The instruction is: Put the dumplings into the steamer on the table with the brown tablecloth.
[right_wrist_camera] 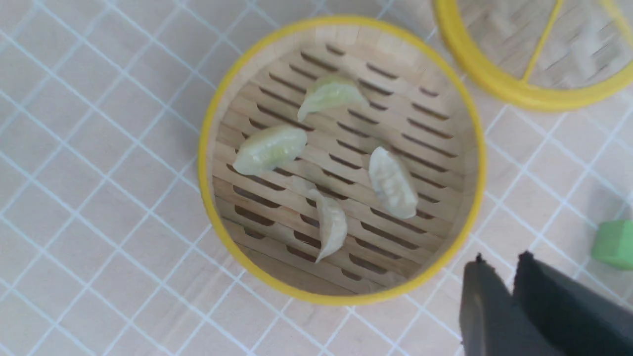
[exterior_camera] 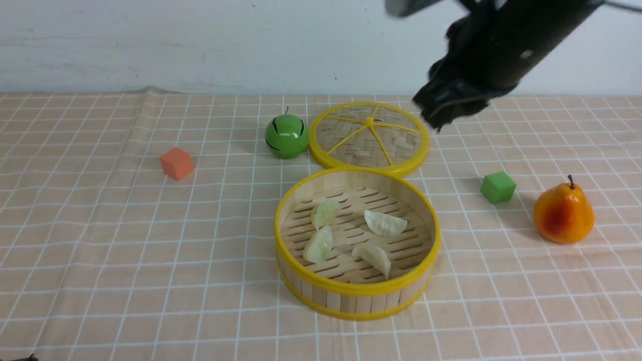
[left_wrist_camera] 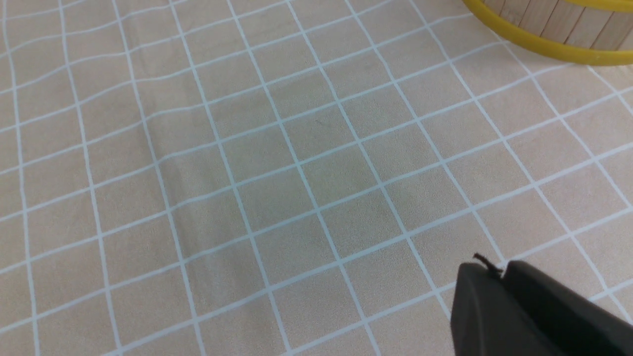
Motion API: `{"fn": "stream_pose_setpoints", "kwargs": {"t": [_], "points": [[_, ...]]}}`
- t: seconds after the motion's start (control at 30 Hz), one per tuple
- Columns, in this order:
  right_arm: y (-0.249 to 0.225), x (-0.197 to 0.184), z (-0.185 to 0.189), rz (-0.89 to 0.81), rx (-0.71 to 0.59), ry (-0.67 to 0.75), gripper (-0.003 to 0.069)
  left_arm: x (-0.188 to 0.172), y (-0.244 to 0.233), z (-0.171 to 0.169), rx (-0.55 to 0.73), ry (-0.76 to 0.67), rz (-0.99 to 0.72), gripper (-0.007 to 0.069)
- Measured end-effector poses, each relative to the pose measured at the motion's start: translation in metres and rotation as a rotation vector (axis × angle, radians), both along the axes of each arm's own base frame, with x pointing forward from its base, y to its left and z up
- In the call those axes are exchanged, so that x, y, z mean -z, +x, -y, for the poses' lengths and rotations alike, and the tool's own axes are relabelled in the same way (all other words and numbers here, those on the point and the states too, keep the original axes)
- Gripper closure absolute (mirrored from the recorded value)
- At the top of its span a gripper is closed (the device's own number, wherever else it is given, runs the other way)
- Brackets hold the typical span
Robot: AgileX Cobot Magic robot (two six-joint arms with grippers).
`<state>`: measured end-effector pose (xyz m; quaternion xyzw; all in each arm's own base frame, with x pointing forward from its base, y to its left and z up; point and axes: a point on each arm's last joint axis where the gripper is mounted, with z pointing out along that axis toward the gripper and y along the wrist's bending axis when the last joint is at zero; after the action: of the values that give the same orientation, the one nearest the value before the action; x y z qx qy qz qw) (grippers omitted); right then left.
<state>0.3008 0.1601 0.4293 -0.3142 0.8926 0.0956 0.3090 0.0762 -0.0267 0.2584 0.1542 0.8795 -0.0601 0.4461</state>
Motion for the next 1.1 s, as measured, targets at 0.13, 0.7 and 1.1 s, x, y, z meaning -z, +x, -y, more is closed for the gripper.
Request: {"fn": "stream_pose_setpoints", "kwargs": {"t": [0.13, 0.7, 1.1], "points": [[-0.043, -0.026, 0.022, 0.064, 0.004, 0.021, 0.0671, 0.0, 0.0, 0.0, 0.0, 0.0, 0.0, 0.0571], [-0.168, 0.14, 0.094, 0.59, 0.133, 0.306, 0.067, 0.0, 0.0, 0.0, 0.0, 0.0, 0.0, 0.0561], [-0.201, 0.255, 0.115, 0.517, 0.202, 0.275, 0.0659, 0.0, 0.0, 0.0, 0.0, 0.0, -0.001, 0.0551]]}}
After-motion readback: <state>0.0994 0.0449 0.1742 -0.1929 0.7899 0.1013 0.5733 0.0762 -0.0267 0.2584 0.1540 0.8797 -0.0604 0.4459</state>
